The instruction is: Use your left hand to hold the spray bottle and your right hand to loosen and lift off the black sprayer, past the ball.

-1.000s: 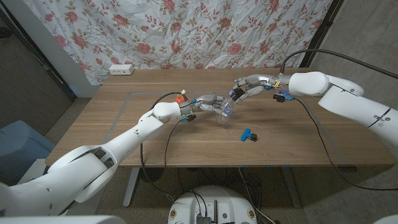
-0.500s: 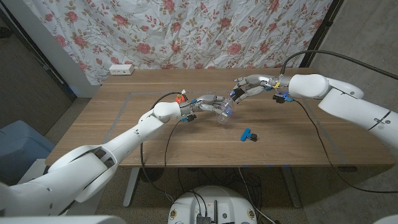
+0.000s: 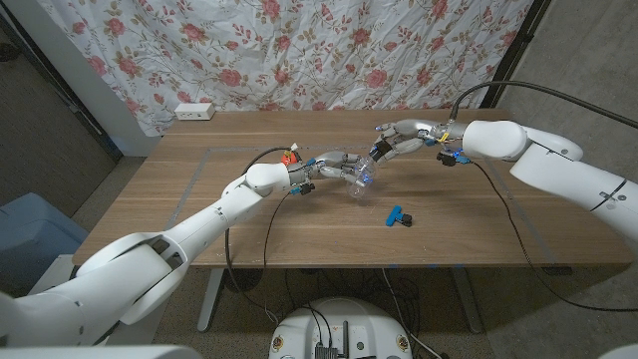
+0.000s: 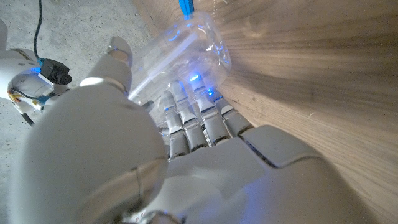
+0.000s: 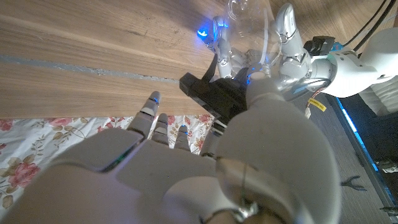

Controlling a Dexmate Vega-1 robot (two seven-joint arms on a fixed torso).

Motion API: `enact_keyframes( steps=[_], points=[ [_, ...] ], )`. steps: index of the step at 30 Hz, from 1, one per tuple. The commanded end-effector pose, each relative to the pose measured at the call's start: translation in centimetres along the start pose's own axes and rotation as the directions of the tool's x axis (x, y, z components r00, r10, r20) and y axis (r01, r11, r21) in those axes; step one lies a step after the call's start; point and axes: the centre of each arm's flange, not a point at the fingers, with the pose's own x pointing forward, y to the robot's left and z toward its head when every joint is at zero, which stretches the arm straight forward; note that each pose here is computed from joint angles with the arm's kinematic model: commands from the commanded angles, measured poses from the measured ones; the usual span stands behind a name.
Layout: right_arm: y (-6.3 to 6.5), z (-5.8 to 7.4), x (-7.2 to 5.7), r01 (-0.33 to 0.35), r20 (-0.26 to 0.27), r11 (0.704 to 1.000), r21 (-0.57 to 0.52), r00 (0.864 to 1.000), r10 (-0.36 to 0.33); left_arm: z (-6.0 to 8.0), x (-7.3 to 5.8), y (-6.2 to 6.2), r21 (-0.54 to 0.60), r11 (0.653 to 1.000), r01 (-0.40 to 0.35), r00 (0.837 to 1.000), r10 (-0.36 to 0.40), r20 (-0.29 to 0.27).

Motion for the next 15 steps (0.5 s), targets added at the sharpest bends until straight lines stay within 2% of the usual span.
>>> enact_keyframes(
  steps=[1, 15],
  points=[
    [0.18, 0.02, -0.24, 0.017, -0.008, 1.000, -0.003, 1.000, -0.017, -0.02, -0.01, -0.29, -0.003, 1.000, 0.003, 1.000, -0.003, -0.001],
    [0.11, 0.18, -0.59, 0.035, -0.008, 0.999, -0.010, 0.999, -0.035, 0.10, 0.00, -0.46, -0.002, 1.000, 0.003, 1.000, -0.003, 0.001]
  ],
)
